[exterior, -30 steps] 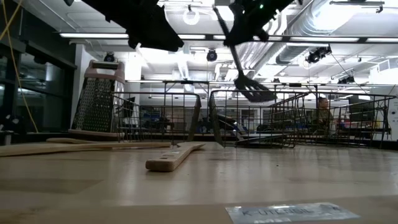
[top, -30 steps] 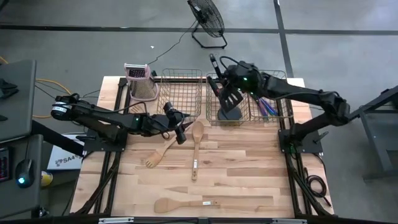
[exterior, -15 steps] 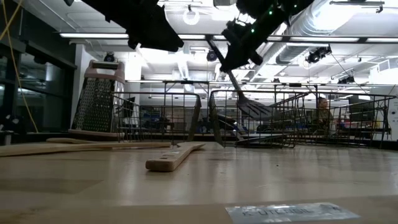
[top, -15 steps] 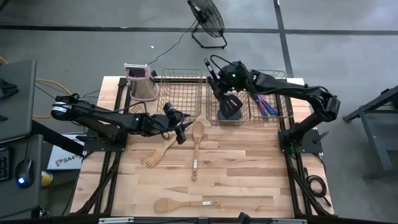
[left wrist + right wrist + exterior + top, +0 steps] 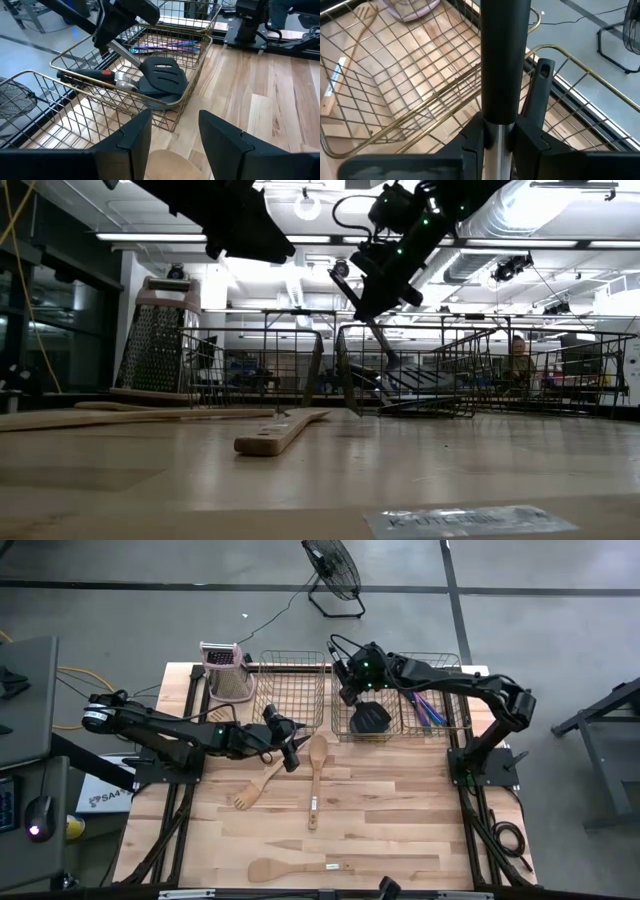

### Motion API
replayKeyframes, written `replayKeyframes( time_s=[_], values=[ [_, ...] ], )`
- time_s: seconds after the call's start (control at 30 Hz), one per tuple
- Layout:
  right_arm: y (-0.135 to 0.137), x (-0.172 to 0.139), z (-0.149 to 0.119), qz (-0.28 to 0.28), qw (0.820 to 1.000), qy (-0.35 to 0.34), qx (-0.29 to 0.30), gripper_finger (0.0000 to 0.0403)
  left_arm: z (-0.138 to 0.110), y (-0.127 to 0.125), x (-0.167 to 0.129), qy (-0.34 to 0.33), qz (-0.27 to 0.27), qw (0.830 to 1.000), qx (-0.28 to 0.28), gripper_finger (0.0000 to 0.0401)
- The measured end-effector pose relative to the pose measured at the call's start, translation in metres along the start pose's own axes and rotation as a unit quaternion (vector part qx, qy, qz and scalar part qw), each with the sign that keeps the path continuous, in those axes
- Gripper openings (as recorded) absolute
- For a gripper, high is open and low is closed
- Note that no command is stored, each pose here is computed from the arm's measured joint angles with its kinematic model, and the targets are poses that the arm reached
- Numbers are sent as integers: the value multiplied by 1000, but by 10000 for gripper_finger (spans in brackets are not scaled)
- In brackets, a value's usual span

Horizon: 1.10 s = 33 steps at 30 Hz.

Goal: Pick & Place Kitchen Items
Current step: Put the black slotted turner spatula into the middle mesh basket

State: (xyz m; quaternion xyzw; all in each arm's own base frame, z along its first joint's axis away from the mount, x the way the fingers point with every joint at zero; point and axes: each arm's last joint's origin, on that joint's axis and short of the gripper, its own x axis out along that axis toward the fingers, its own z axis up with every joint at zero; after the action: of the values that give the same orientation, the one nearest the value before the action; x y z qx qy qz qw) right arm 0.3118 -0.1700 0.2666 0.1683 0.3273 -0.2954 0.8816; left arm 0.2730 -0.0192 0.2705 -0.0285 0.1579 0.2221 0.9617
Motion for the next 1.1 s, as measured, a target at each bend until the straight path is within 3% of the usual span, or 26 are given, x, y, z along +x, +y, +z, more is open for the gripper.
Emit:
replayKeyframes(
  time_s=[0.43, 1.1],
  values=[
    [-13, 9, -2, -12, 1000, 15, 16, 61, 0, 0, 0, 2, -5, 1000, -3, 161],
    [-38, 69, -21, -33, 997, 60, 43, 60, -1, 0, 0, 3, -5, 1000, 0, 161]
  ],
)
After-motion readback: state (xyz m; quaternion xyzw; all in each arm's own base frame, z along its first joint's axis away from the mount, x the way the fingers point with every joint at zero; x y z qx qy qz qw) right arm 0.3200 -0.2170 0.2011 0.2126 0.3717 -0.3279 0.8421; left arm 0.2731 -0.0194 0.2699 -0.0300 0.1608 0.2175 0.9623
